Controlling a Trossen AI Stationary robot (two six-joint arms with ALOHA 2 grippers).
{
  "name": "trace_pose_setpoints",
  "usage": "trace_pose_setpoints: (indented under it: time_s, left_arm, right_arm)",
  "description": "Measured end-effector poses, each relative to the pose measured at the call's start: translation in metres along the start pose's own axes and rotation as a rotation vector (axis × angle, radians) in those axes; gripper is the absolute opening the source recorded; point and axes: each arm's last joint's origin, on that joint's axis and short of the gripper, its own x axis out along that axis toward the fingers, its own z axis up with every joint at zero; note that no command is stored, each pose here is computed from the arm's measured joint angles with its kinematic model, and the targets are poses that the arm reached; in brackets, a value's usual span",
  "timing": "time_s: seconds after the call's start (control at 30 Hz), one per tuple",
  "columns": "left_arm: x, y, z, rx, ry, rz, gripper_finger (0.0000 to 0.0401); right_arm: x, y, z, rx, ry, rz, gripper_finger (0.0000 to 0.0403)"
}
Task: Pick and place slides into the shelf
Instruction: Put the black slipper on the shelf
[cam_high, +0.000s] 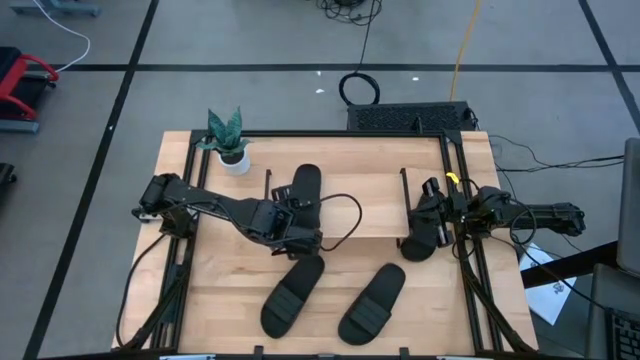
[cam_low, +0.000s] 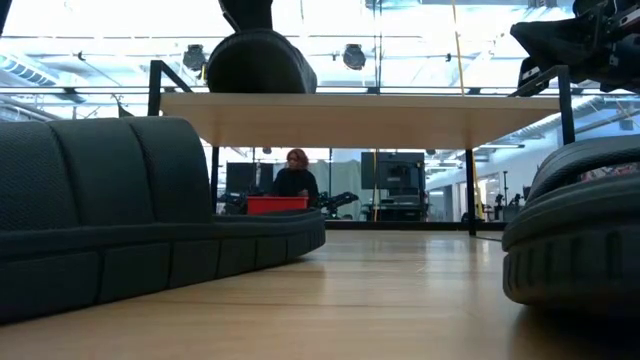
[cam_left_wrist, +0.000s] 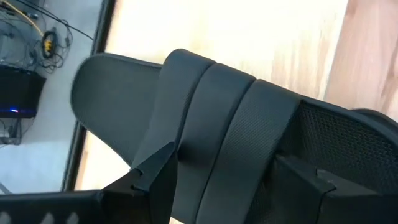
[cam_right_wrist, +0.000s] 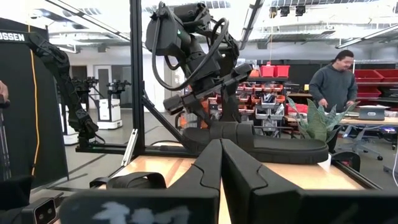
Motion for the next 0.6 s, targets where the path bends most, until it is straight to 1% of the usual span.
trace_pose_setpoints:
  time_s: [0.07,0.23,0.37,0.5,0.6]
  left_arm:
    - [0.0001,-0.0003,-0.0005,0.004,0.011,-0.016,0.0214]
    - [-0.0007,-0.0023,-0.0015,0.071,0.026,-0.056,0.0214]
    - [-0.0026,-0.0051,-0.0028,0.155,0.02,-0.057,0.0214]
    - [-0.004,-0.0065,-0.0034,0.212,0.007,-0.032,0.0214]
    - [-0.0056,-0.0093,-0.0045,0.254,0.003,-0.041,0.0214]
  right_arm:
    - [0.0,0.0,-0.0001,0.0,0.0,0.0,0.0]
    - [0.0,0.0,-0.0002,0.0,0.001,0.0,0.0]
    - [0.0,0.0,-0.0002,0.0,0.001,0.0,0.0]
    - [0.0,0.0,-0.0002,0.0,0.001,0.0,0.0]
    - [0.0,0.0,-0.0002,0.0,0.001,0.0,0.0]
